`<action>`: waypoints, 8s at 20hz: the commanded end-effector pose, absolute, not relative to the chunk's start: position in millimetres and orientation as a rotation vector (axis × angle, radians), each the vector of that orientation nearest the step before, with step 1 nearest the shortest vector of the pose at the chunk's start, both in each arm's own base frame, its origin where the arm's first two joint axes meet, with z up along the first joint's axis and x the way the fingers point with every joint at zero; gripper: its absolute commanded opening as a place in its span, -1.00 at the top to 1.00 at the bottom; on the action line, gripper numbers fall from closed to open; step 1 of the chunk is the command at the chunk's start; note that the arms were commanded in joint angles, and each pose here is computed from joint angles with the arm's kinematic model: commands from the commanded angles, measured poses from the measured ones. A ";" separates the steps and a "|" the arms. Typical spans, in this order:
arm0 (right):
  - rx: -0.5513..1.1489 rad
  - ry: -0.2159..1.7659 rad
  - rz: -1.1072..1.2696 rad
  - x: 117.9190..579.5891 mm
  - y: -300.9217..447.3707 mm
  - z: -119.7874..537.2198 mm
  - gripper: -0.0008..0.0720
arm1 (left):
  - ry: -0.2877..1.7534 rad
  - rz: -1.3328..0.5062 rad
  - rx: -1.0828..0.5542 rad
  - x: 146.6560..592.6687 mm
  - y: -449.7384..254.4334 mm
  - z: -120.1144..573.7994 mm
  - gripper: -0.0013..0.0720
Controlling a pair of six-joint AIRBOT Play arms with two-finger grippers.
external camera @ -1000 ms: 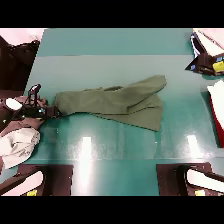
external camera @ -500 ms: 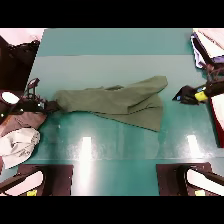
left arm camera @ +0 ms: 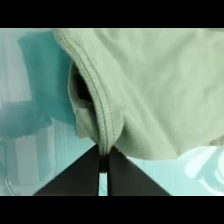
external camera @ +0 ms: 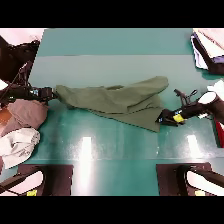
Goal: Fold the shirts.
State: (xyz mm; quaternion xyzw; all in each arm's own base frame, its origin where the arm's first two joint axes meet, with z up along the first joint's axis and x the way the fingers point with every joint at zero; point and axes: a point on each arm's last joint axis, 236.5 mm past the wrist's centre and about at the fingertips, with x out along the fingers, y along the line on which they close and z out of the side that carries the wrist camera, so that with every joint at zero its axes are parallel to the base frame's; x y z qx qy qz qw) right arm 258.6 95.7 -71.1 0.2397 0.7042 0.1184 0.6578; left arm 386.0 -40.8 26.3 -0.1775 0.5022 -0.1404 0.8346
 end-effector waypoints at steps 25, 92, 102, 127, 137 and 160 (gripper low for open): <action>0.025 -0.147 -0.069 203.0 3.4 551.2 0.93 | -0.225 -0.457 0.002 184.7 -108.0 588.5 0.89; 0.408 1.438 0.137 264.7 6.0 18.7 -0.15 | 1.323 -0.351 -0.595 279.1 -62.8 -21.8 0.89; 0.666 1.641 0.060 176.2 32.4 -93.7 -0.15 | 1.281 -0.366 -0.610 288.1 -66.2 -9.6 0.89; 0.083 -0.003 0.210 264.2 41.2 513.5 0.93 | -0.063 -0.622 -0.046 242.1 -121.9 558.4 0.89; 0.106 0.220 -0.018 270.5 -11.0 466.5 0.94 | -0.115 -0.488 -0.005 203.4 -111.8 563.4 0.89; 0.323 1.096 -0.055 542.8 -75.6 55.8 0.94 | 0.656 -0.317 -0.457 562.5 -63.5 99.8 0.89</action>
